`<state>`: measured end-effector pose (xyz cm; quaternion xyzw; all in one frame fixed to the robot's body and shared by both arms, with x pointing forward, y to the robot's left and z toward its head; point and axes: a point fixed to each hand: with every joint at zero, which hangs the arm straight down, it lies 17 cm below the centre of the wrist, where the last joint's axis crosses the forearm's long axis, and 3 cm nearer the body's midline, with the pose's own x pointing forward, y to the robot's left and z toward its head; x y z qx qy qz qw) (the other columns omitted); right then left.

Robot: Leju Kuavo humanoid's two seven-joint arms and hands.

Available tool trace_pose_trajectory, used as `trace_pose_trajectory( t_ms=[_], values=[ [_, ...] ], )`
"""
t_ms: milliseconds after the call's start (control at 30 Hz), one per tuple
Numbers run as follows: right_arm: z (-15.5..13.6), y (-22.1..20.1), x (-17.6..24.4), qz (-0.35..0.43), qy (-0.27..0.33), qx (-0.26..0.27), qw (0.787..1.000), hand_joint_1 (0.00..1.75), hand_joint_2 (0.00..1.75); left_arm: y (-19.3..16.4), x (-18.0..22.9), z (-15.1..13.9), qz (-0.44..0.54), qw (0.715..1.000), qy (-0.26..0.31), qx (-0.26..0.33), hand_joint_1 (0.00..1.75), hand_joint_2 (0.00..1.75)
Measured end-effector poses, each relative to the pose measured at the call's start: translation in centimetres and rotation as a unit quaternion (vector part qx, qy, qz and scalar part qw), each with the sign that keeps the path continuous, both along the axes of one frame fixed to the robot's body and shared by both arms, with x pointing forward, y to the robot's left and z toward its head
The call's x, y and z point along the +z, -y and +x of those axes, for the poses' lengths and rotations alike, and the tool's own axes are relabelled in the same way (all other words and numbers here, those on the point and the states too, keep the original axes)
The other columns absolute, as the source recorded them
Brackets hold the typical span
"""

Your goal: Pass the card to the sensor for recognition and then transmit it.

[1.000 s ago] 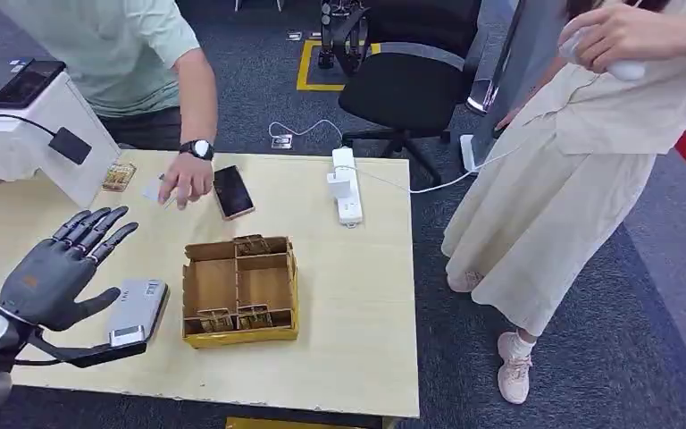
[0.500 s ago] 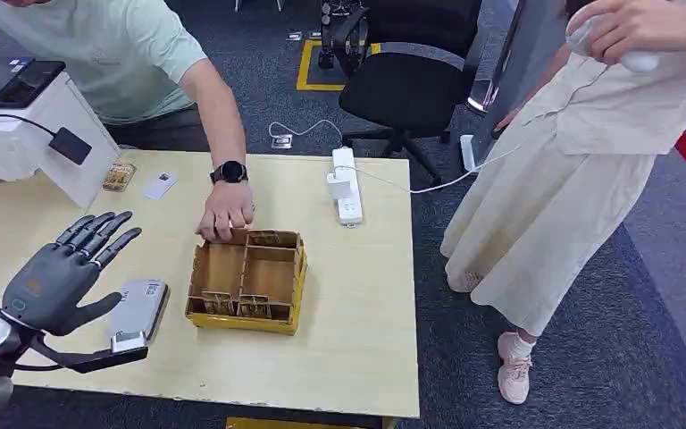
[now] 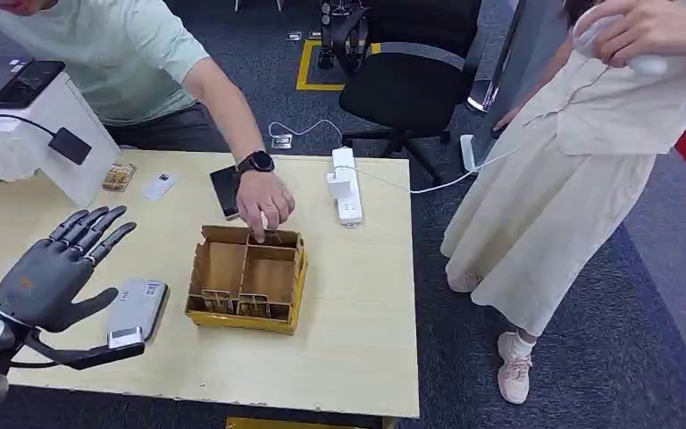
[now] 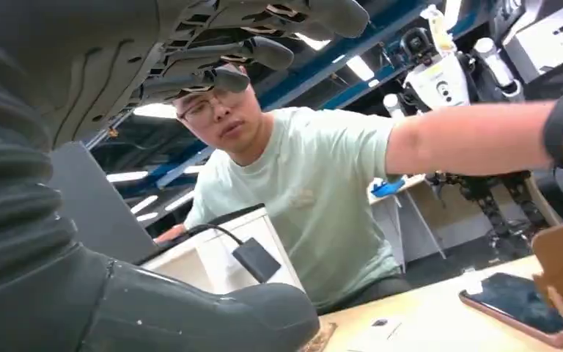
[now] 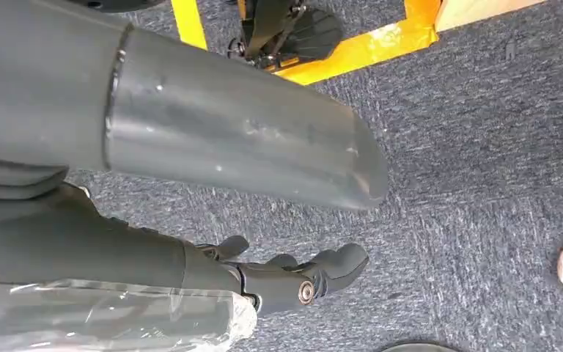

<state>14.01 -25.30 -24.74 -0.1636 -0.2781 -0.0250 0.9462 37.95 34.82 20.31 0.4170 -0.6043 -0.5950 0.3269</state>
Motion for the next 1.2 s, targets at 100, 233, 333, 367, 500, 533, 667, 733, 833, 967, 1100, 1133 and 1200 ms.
trace_pose_trajectory(
  t_ms=[100, 233, 333, 367, 500, 533, 667, 733, 833, 967, 1100, 1133, 1200],
  values=[
    [0.0, 0.0, 0.0, 0.0, 0.0, 0.0, 1.0, 0.0, 0.0, 0.1, 0.2, -0.1, -0.002, 1.0, 0.002, -0.001, 0.0, 1.75],
    [0.0, 0.0, 0.0, 0.0, 0.0, 0.0, 1.0, 0.0, 0.0, 0.1, 0.3, -0.4, -0.001, 1.0, 0.005, 0.0, 0.0, 1.75],
    [0.0, 0.1, 0.0, -0.001, 0.0, 0.0, 1.0, 0.0, 0.0, -0.1, 0.2, -0.5, -0.001, 1.0, 0.007, 0.003, 0.0, 1.75],
    [0.0, 0.1, 0.0, -0.001, 0.0, 0.0, 1.0, 0.0, 0.0, -0.2, 0.3, -0.6, -0.002, 1.0, 0.008, 0.003, 0.0, 1.75],
    [0.0, 0.1, 0.0, -0.001, 0.0, 0.0, 1.0, 0.0, 0.0, -0.3, 0.1, -1.0, -0.003, 1.0, 0.005, 0.005, 0.0, 1.75],
    [0.0, 0.1, 0.0, -0.001, -0.001, 0.0, 1.0, 0.0, 0.0, -0.3, 0.0, -1.0, -0.004, 1.0, 0.004, 0.006, 0.0, 1.75],
    [0.0, 0.3, 0.0, -0.002, 0.0, -0.004, 1.0, 0.0, 0.0, -0.2, 0.0, -1.2, -0.011, 1.0, 0.008, 0.008, 0.0, 1.75],
    [-0.1, 0.4, 0.0, -0.002, 0.0, -0.006, 1.0, 0.0, 0.0, -0.2, 0.0, -1.3, -0.014, 1.0, 0.009, 0.008, 0.0, 1.75],
    [0.0, 0.4, 0.0, 0.0, 0.002, -0.008, 1.0, 0.0, 0.0, -0.1, 0.0, -1.3, -0.017, 1.0, 0.01, 0.009, 0.0, 1.75],
    [0.1, 0.3, 0.1, 0.005, 0.007, -0.01, 1.0, 0.0, 0.0, 0.0, 0.0, -1.3, -0.02, 1.0, 0.011, 0.009, 0.0, 1.75],
    [0.4, -0.1, 0.2, 0.024, 0.02, -0.019, 0.999, 0.0, 0.0, -0.1, 0.3, -1.3, -0.024, 1.0, 0.017, 0.011, 0.0, 1.75],
    [0.5, -0.1, 0.3, 0.027, 0.025, -0.02, 0.999, 0.0, 0.0, -0.1, 0.3, -1.3, -0.025, 0.999, 0.019, 0.011, 0.0, 1.75],
    [0.9, -0.4, 0.5, 0.035, 0.037, -0.017, 0.999, 0.0, 0.0, -0.1, 0.4, -1.4, -0.025, 0.999, 0.022, 0.009, 0.0, 1.75]
  ],
)
